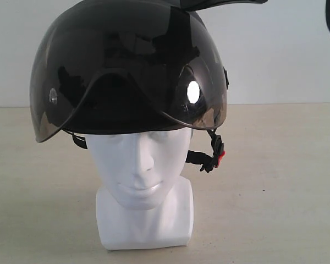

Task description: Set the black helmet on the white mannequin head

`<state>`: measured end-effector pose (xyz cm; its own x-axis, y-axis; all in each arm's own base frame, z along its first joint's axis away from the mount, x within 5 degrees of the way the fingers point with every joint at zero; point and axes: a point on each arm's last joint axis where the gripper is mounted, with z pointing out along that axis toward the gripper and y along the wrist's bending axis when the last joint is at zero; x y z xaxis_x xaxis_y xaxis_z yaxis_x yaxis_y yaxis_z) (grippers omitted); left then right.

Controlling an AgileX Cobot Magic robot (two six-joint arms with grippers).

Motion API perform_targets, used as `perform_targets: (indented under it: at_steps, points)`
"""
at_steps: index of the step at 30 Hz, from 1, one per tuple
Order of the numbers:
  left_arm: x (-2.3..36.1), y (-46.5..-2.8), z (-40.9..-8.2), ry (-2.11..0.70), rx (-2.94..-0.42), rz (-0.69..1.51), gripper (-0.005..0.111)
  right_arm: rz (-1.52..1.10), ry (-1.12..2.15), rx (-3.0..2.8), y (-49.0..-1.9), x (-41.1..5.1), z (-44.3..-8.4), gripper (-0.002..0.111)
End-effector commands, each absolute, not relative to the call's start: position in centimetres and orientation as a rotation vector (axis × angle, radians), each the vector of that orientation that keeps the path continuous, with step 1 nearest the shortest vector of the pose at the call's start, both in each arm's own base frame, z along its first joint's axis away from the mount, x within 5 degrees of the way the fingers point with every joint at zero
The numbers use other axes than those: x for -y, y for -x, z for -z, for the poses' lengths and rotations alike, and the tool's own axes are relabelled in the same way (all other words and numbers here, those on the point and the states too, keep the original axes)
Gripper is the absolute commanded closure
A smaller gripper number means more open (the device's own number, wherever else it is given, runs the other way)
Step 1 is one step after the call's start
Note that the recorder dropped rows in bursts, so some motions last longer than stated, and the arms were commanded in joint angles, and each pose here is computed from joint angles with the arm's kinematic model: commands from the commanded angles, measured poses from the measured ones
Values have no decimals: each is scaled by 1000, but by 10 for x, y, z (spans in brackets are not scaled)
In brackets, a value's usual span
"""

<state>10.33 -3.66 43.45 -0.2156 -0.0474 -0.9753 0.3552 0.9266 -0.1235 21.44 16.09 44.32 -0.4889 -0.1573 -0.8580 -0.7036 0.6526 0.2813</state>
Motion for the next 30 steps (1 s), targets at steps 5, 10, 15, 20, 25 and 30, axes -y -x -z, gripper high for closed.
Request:
perform_targets:
  at_steps: [5,10,15,20,25,30]
  points:
    - [50,-138,-431,-315,-1735,455,102,-788,678,-2012,-214,-161,-441,108]
    - [62,-174,-408,-312,-1888,581,102,-788,677,-2007,-214,-161,-442,108]
    - [74,-193,-398,-390,-1896,702,102,-818,631,-1969,-216,-162,-446,108]
    - [78,-194,-405,-412,-1806,756,102,-847,591,-1939,-218,-162,-450,108]
    - [78,-199,-409,-394,-1777,753,102,-852,622,-1970,-216,-163,-446,108]
    - [86,-209,-416,-455,-1792,834,102,-862,624,-1972,-215,-164,-446,108]
